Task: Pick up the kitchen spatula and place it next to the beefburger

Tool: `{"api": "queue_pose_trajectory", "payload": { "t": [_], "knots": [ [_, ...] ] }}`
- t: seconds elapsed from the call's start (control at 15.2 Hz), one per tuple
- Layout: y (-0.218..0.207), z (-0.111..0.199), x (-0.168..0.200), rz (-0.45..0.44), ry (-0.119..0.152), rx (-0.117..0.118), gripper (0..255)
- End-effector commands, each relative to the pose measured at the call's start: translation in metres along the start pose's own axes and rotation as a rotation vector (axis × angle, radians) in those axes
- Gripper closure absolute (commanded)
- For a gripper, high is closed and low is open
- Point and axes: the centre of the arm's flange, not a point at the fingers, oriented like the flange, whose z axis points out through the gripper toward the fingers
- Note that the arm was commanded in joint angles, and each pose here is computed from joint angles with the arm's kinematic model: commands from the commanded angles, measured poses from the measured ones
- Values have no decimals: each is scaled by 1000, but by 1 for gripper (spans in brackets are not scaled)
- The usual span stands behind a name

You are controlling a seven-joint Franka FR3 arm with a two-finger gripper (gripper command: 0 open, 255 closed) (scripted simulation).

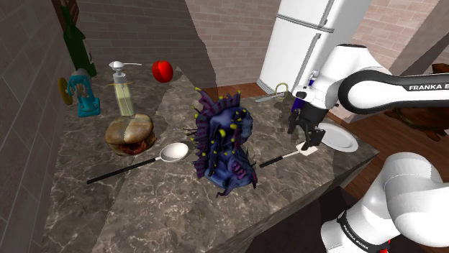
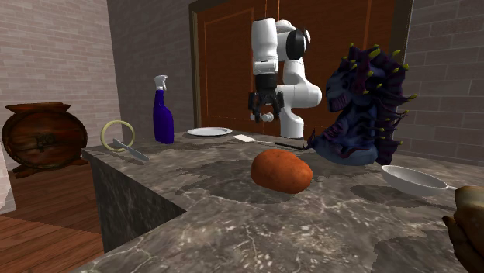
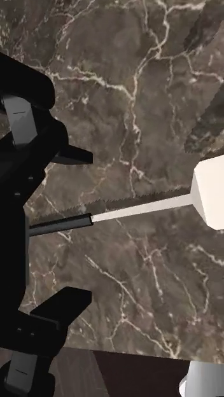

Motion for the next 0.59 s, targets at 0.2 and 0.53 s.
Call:
{"api": "queue_pose_trajectory", "payload": {
  "t": [0.2, 0.53],
  "knots": [
    [0, 39, -2, -229, -4, -10, 0],
    [0, 68, -2, -229, -4, -10, 0]
  ]
}}
